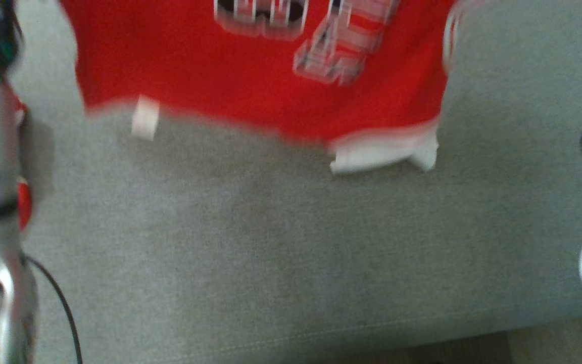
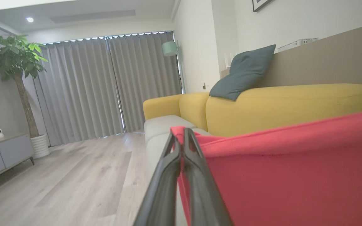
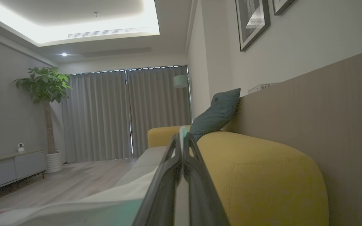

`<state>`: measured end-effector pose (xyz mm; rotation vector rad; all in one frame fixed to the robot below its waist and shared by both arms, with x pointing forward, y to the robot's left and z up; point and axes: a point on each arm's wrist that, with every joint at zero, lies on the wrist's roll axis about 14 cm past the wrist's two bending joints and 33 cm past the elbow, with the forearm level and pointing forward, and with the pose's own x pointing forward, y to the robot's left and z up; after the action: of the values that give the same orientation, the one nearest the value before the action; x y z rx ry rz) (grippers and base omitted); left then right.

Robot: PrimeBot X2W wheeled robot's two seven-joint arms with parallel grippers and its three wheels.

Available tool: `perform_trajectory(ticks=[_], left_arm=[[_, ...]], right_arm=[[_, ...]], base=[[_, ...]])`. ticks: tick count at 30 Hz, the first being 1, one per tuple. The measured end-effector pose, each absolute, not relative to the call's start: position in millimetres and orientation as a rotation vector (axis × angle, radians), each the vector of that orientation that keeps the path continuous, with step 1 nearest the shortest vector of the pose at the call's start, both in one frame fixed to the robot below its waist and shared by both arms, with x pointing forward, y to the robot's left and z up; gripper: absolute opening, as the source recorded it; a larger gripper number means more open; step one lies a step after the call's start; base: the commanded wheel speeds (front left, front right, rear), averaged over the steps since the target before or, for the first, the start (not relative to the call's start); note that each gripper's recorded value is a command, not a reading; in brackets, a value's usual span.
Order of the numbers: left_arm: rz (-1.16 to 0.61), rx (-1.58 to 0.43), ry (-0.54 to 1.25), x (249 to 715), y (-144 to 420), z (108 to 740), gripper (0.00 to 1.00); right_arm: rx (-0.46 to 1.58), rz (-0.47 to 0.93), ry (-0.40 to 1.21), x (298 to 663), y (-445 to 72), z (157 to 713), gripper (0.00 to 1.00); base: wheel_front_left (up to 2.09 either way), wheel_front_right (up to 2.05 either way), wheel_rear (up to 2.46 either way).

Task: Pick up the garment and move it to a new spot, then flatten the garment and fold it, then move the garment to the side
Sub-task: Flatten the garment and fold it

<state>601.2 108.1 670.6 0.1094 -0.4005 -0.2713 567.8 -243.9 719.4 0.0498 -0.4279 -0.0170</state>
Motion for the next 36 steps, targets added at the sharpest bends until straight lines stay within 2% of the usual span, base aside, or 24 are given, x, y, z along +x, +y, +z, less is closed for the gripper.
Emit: perform_trajectory(ticks=[6, 11, 14, 17, 19, 22, 25, 28, 36], left_arm=[[-0.199, 0.173, -0.488, 655, 116, 700, 0.0], [-0.143, 0.162, -0.582, 669, 127, 737, 0.0], [-0.131, 0.155, -0.553, 675, 134, 726, 0.0], [-0.138, 0.123, -0.425, 686, 135, 670, 0.0], [-0.142, 0.077, -0.288, 684, 133, 609, 0.0], [-0.127, -0.012, -0.081, 659, 132, 516, 0.0], [-0.089, -0.091, 0.068, 625, 132, 451, 0.0], [-0.059, -0.15, 0.143, 592, 130, 420, 0.0], [-0.027, -0.182, 0.284, 506, 130, 379, 0.0]], right_arm=[[-0.009, -0.073, -0.605, 614, -250, 765, 0.0], [-0.021, -0.114, -0.709, 623, -256, 799, 0.0], [0.003, -0.149, -0.702, 627, -267, 792, 0.0], [0.004, -0.16, -0.623, 638, -273, 758, 0.0], [0.01, -0.152, -0.515, 644, -272, 711, 0.0], [0.045, -0.141, -0.31, 636, -270, 620, 0.0], [0.097, -0.149, -0.149, 612, -271, 547, 0.0], [0.14, -0.148, -0.073, 584, -269, 512, 0.0], [0.248, -0.141, 0.053, 505, -261, 471, 0.0]], base=[[0.0, 0.0, 0.0], [0.0, 0.0, 0.0], [0.0, 0.0, 0.0], [0.0, 0.0, 0.0], [0.0, 0.0, 0.0], [0.0, 0.0, 0.0], [0.0, 0.0, 0.0], [0.0, 0.0, 0.0], [0.0, 0.0, 0.0]])
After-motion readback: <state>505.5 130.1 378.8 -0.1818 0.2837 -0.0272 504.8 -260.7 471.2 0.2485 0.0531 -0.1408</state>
